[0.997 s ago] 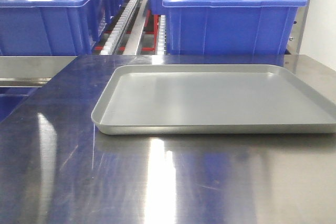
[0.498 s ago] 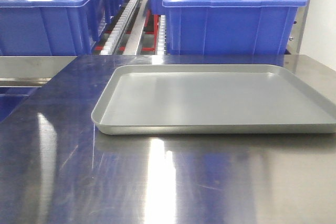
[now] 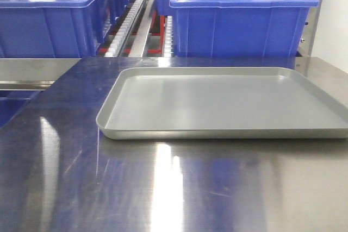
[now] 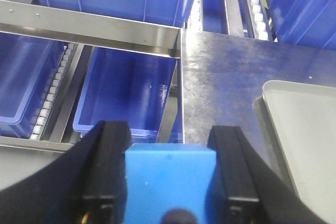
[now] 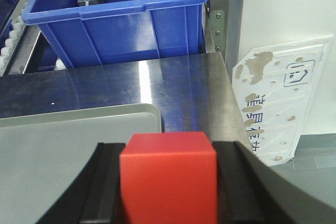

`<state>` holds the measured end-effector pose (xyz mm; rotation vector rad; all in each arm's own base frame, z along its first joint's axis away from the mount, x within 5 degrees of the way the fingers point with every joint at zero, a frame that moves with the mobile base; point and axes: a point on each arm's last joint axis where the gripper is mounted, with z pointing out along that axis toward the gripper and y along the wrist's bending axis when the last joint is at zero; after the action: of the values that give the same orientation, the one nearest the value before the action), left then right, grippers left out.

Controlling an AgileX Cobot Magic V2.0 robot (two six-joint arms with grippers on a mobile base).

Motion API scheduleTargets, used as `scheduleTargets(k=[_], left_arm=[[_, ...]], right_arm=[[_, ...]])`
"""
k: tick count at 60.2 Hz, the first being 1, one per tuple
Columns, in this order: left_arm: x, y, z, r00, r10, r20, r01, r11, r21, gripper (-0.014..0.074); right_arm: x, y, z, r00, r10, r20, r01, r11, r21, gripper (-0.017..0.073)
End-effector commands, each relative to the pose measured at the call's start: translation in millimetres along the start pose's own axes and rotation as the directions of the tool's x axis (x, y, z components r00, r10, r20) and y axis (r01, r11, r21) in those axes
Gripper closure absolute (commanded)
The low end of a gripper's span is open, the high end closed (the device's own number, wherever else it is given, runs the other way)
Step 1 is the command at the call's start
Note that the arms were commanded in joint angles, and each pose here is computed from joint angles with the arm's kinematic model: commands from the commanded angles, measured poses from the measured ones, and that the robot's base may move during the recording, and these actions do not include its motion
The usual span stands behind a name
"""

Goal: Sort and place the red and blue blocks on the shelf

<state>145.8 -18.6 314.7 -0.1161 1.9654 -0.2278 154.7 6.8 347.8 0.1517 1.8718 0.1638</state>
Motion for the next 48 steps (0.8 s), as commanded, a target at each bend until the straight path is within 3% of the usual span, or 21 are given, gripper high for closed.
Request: scheduleTargets(k=[1,48], left_arm=[[-17.2,-4.7,-5.1,0.993,-0.008,0.114,0.004,0.999,0.035,0.0467],[-17.2,-4.7,-5.1,0.993,-0.008,0.114,0.004,0.999,0.035,0.0467]], right_arm=[[-17.8,2.6,-6.4,0.992,-0.013,0.122,0.015,1.0,-0.017,0.0497],[-17.8,2.6,-6.4,0.992,-0.013,0.122,0.015,1.0,-0.017,0.0497]])
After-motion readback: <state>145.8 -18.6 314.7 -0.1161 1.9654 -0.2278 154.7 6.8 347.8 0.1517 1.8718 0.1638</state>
